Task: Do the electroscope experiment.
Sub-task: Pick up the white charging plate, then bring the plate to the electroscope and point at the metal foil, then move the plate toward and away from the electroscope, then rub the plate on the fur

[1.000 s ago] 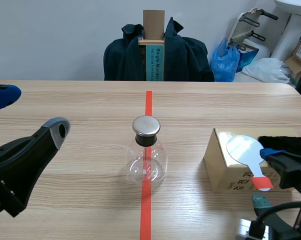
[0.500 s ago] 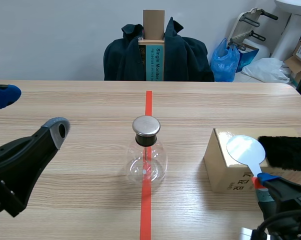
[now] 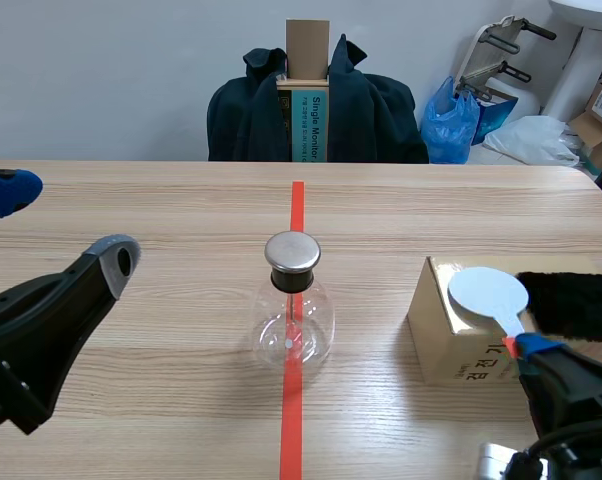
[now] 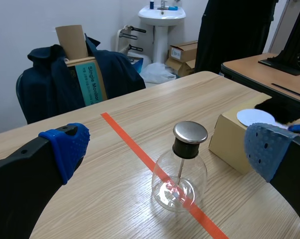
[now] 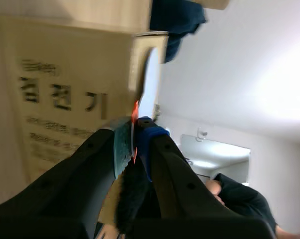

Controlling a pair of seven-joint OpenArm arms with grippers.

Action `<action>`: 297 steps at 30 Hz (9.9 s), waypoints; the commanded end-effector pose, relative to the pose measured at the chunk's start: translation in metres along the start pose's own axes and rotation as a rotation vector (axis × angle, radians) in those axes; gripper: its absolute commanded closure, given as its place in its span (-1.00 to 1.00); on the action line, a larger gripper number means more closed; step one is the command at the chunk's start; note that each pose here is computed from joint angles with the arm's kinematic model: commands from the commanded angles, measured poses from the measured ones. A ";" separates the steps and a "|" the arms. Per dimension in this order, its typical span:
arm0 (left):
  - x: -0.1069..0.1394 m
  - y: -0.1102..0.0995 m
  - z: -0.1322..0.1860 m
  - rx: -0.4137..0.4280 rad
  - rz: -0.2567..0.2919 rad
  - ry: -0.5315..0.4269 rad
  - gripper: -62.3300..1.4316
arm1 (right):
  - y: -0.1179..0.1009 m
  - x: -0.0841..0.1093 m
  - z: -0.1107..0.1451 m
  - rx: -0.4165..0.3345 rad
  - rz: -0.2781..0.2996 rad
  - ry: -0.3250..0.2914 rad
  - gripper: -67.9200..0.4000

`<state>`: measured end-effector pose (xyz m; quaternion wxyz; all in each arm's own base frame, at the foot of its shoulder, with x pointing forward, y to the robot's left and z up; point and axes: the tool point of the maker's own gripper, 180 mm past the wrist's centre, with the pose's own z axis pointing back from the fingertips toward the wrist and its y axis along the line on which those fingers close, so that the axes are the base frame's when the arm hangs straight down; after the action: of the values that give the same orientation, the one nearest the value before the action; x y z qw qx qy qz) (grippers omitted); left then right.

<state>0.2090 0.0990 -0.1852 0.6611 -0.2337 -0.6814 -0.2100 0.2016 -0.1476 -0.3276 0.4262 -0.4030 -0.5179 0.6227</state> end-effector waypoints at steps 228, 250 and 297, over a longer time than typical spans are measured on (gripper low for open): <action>-0.175 -0.018 -0.078 -0.278 0.015 0.286 0.87 | -0.107 0.000 -0.005 -0.349 -0.119 0.094 0.96; -0.095 -0.014 0.026 -0.218 -0.027 0.286 0.87 | -0.214 -0.077 0.050 -0.586 -0.069 0.295 0.96; -0.067 -0.010 0.029 -0.202 -0.063 0.219 -1.00 | 0.008 -0.077 0.032 -0.100 -0.088 0.236 0.96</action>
<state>0.1807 0.1092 -0.2589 0.7050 -0.2459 -0.5790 -0.3276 0.1871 -0.2254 -0.3426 0.5170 -0.4420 -0.5020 0.5342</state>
